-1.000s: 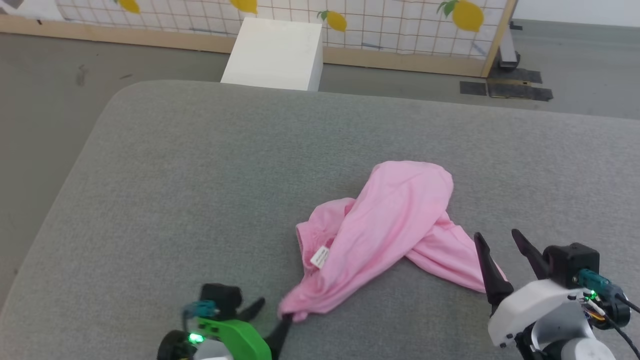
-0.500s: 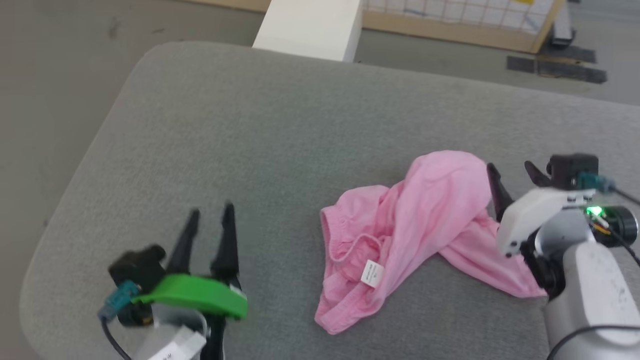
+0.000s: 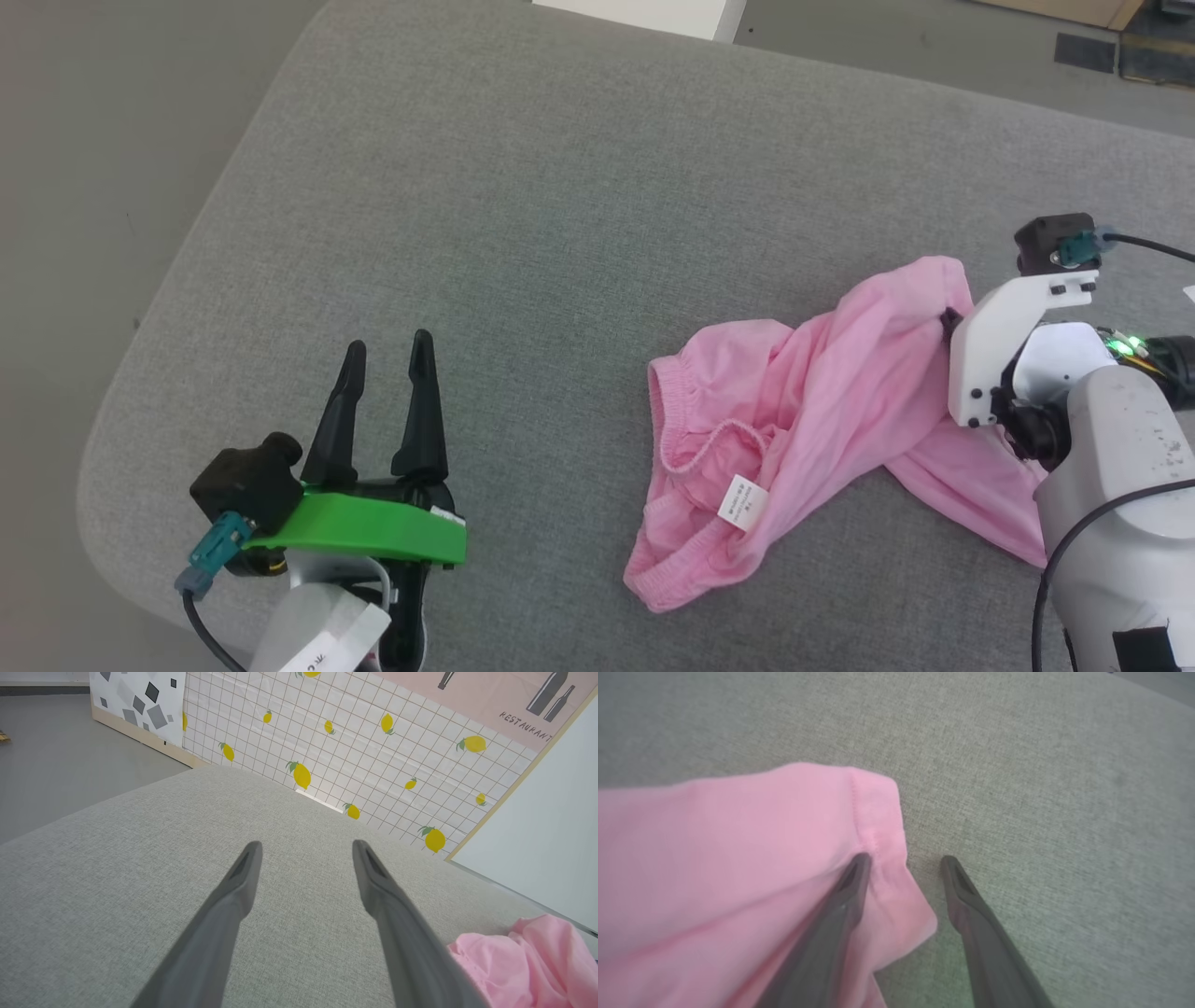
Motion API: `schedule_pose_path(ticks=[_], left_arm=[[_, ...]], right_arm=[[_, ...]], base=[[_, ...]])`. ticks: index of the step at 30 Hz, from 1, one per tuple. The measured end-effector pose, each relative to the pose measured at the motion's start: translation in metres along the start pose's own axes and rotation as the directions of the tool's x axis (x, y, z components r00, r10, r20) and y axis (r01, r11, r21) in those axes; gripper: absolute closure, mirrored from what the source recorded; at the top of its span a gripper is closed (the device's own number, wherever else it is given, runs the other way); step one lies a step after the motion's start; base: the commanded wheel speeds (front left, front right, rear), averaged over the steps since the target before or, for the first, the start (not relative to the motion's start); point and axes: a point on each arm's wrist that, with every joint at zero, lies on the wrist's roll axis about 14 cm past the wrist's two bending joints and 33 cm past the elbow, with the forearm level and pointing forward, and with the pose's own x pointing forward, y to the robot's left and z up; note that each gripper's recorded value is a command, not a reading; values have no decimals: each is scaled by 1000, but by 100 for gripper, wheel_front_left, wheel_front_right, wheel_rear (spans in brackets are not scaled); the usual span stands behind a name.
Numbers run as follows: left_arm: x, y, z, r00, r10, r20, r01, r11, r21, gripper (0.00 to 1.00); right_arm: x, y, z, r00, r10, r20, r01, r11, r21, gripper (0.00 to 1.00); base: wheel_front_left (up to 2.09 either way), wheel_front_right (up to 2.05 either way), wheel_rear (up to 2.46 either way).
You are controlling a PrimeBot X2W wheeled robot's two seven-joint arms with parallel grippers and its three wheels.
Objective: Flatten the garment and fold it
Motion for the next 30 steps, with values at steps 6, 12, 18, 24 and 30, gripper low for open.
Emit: schedule_pose_path(ticks=[6,12,18,24,30], left_arm=[[-1,0,1,1000,5,3,-5,1000,-8,0],[-5,-3,7,1000,-5,19,5,1000,-11,0],[-8,-17,6,999,-49,19,50,998,-29,0],[-7,-36,4,993,-113,15,114,993,-40,0],[-6,-56,2,984,-175,11,176,983,-48,0]], right_arm=[[-12,2,18,990,23,142,-24,1000,9,100],[-65,-1,34,945,21,327,-43,997,59,100],[-138,-34,-23,960,-96,265,57,987,148,100],[-193,-78,-122,969,-246,-31,247,940,236,100],[-217,-100,-174,937,-301,-177,343,887,310,0]], base=[[0,0,0],[0,0,0],[0,0,0],[0,0,0],[0,0,0]])
